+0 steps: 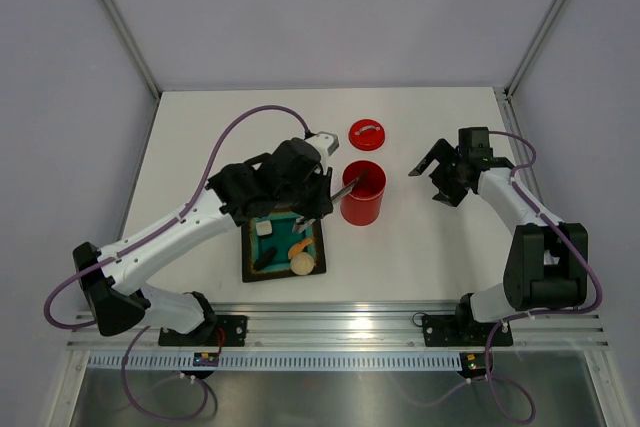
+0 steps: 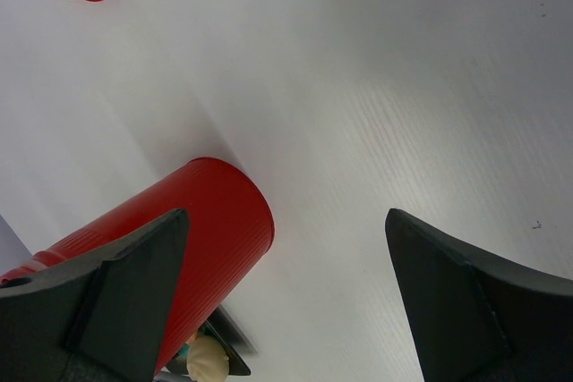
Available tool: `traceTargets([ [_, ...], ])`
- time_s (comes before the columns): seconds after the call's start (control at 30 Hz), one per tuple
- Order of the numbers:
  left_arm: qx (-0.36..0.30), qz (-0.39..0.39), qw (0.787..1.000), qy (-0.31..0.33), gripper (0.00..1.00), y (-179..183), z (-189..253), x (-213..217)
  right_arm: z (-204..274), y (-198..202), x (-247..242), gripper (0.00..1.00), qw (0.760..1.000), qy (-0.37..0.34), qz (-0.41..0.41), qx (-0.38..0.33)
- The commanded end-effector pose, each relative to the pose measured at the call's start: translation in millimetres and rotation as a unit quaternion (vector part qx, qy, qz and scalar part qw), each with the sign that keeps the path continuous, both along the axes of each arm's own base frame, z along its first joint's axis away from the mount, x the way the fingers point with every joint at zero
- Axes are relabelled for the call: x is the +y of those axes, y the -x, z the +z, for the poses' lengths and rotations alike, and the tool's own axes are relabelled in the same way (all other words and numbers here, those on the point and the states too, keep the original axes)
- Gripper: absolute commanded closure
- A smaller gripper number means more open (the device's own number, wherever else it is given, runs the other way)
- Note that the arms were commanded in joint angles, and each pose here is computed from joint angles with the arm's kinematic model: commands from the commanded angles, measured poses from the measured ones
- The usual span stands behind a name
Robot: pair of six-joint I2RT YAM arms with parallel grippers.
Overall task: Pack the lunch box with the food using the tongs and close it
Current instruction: Place the fake food in the packing box, then pick up the fake food from the plate.
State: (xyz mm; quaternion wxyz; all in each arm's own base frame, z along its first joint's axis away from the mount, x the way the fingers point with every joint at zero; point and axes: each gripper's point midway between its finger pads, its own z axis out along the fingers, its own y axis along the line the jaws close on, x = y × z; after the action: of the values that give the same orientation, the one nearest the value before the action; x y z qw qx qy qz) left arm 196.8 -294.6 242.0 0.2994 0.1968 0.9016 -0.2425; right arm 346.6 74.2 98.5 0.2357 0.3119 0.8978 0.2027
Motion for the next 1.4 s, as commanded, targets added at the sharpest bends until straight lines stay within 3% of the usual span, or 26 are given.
traceTargets([
  [0.0, -0.042, -0.006, 0.998, 0.05, 0.92, -2, 34, -6, 17, -4, -1, 0.01, 0.999, 0.006, 0.008, -0.034],
  [0.23, -0.067, 0.03, 0.996, 0.052, 0.96, 9, 55, 32, 29, 0, -9, 0.01, 0.998, 0.031, 0.008, -0.045],
  [0.37, -0.053, 0.06, 0.996, 0.024, 0.95, 22, 39, 64, 40, 3, -13, 0.01, 0.997, 0.044, 0.008, -0.054],
  [0.5, -0.001, 0.087, 0.996, -0.026, 0.91, 47, -3, 100, 49, 4, -16, 0.01, 0.996, 0.056, 0.012, -0.064],
  [0.67, 0.048, 0.095, 0.993, -0.042, 0.8, 78, -34, 127, 57, 6, -18, 0.01, 0.995, 0.061, 0.014, -0.072],
  [1.0, 0.088, 0.065, 0.994, -0.031, 0.73, 106, -44, 136, 51, 10, -18, 0.0, 0.996, 0.062, 0.015, -0.063],
  [1.2, 0.105, 0.025, 0.994, -0.008, 0.61, 121, -43, 130, 52, 11, -18, 0.01, 0.996, 0.063, 0.016, -0.061],
  [1.37, 0.117, 0.019, 0.993, -0.018, 0.6, 123, -53, 129, 51, 12, -18, 0.0, 0.996, 0.062, 0.015, -0.06],
])
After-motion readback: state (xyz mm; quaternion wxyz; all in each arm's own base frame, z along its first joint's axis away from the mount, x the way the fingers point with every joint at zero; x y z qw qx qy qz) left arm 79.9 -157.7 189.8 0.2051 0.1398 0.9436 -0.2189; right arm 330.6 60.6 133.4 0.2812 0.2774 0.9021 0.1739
